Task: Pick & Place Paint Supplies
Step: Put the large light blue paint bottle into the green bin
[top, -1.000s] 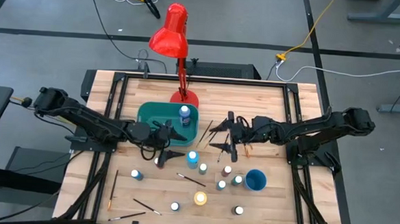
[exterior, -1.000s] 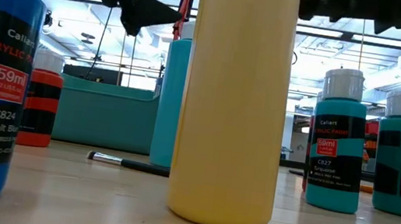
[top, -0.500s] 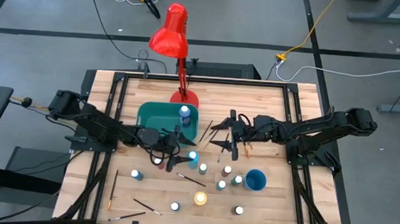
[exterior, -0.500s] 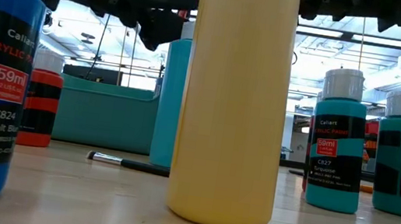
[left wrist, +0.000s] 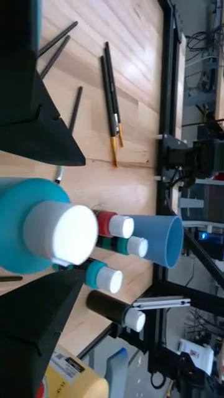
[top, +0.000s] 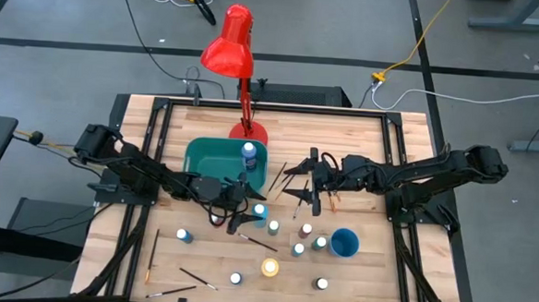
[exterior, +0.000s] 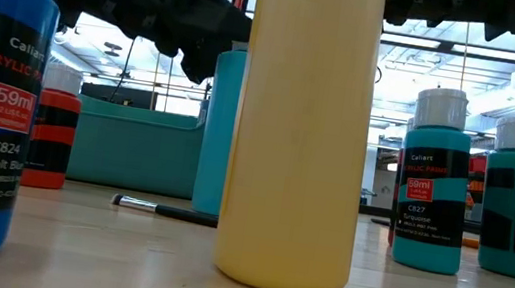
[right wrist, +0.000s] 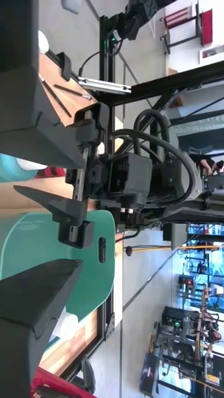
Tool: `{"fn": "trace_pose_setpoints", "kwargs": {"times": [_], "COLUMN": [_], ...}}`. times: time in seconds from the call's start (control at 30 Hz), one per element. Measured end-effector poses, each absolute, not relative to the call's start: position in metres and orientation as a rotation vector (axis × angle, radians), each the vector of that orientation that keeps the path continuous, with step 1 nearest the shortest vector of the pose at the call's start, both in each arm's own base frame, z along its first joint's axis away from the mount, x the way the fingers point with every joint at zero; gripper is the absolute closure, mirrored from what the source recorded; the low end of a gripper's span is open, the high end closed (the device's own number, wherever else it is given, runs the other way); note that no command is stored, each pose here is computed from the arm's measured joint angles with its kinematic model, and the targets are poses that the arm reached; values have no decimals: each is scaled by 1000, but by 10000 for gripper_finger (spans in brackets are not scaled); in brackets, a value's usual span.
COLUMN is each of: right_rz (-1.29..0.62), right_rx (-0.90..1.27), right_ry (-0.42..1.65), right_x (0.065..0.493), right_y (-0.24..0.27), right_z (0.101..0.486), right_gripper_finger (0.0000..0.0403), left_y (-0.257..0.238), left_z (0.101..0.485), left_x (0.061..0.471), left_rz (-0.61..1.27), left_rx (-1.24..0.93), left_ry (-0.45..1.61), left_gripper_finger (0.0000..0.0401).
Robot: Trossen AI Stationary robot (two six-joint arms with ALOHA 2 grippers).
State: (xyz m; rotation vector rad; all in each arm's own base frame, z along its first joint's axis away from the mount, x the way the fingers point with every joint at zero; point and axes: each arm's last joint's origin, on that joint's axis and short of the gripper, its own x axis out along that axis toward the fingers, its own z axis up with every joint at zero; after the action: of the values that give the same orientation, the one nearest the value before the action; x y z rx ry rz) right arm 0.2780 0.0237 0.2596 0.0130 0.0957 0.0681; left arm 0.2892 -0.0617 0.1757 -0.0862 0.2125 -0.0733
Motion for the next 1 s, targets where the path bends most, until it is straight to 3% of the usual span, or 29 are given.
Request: {"fn": "trace_pose_setpoints", "kwargs": {"times": [0.63, 1.0], "right_rz": [68, 68], "right_rx": [13, 12], "right_ry": [97, 97], "right_x": [278, 278], "right_y": [24, 24], "right_z": [259, 259], "right_gripper_finger": [146, 146], "left_y": [-62, -64], "left_z": [176, 191], "left_x": [289, 290], "left_rz": [-70, -158], "left_rx": [-87, -141], "left_ry": [212, 118], "left_gripper_finger": [274, 274]}}
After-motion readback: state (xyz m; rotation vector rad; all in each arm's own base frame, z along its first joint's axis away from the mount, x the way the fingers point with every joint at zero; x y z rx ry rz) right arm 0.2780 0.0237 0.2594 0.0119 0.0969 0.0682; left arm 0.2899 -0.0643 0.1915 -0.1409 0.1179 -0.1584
